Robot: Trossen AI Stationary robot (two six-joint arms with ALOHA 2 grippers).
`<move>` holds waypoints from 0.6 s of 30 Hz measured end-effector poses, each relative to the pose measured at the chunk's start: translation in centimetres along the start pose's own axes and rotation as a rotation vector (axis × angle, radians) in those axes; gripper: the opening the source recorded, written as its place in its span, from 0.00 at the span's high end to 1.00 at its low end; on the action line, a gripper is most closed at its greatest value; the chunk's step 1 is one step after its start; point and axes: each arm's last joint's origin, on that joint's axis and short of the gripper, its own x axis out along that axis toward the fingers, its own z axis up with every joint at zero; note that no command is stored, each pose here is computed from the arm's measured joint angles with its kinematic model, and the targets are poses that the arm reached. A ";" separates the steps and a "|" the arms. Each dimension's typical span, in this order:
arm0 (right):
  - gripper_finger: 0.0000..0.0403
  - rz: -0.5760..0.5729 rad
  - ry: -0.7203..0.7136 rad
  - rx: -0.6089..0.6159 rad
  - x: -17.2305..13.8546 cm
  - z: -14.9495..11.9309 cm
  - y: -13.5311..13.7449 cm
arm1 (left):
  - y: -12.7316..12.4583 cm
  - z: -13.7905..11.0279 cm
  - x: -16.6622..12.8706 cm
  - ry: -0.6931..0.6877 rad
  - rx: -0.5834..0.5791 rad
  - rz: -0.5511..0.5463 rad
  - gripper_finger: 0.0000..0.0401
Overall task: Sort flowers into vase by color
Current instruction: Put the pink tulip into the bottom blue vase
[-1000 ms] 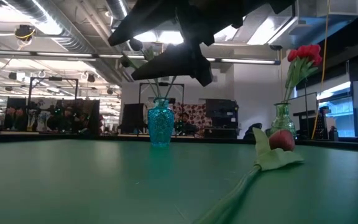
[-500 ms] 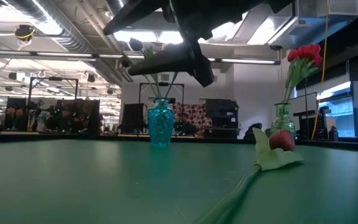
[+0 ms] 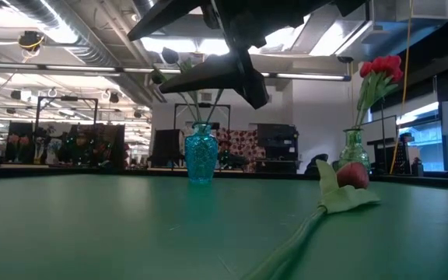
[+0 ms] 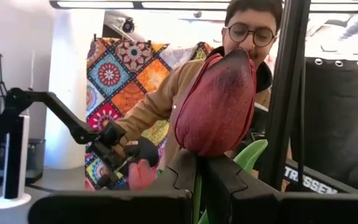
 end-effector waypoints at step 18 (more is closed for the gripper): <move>0.36 0.006 0.009 0.000 0.0 0.0 0.0 | 0.6 -3.9 0.7 0.102 0.020 0.002 0.98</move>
